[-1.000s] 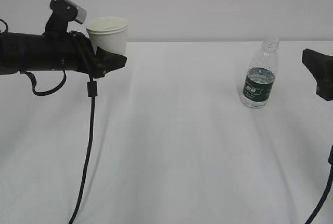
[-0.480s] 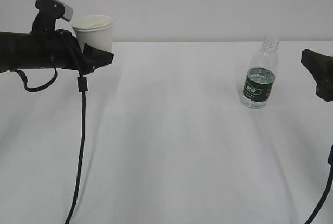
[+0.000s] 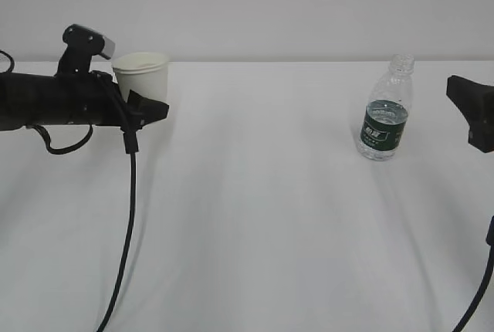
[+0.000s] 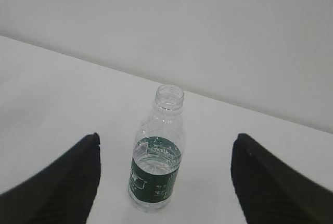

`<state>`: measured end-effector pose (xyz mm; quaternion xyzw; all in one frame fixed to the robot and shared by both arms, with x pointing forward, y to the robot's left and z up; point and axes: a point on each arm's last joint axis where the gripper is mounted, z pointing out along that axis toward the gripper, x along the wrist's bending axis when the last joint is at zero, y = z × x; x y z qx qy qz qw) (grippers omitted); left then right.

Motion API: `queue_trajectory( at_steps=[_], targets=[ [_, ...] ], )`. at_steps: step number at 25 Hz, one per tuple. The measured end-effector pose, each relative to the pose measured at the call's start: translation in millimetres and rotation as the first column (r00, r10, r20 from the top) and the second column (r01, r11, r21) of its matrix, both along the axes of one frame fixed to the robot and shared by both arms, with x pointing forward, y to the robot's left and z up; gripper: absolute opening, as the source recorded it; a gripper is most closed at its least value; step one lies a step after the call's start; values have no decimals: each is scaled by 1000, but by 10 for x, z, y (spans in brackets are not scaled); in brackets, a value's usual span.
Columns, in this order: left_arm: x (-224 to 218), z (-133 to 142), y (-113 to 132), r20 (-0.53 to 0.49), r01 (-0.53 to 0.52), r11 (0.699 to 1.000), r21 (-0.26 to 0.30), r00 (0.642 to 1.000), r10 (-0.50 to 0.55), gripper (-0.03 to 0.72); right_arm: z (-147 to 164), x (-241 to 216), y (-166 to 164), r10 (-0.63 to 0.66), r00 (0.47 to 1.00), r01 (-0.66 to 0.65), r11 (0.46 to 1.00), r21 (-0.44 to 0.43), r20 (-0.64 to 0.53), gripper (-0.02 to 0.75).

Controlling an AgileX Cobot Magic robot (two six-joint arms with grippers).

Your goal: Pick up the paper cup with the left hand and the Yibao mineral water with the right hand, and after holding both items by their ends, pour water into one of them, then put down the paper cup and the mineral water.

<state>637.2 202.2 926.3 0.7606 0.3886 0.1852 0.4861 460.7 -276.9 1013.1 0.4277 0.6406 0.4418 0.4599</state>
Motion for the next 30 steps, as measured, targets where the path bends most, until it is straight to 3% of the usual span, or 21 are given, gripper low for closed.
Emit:
queue_trajectory(
  at_steps=[12,21,30],
  targets=[
    [74,-83,40,47,-65,998,-4,997,65,445,-21,-4,-4,-2,1000,2,1000,-8,-23,591],
    [124,-202,51,66,-106,993,-48,992,109,445,-37,-7,-8,-6,999,6,1000,-12,-40,591],
    [156,-193,79,120,-126,991,-38,984,130,445,-47,-9,-10,-9,999,8,1000,-15,-51,591]
  ],
)
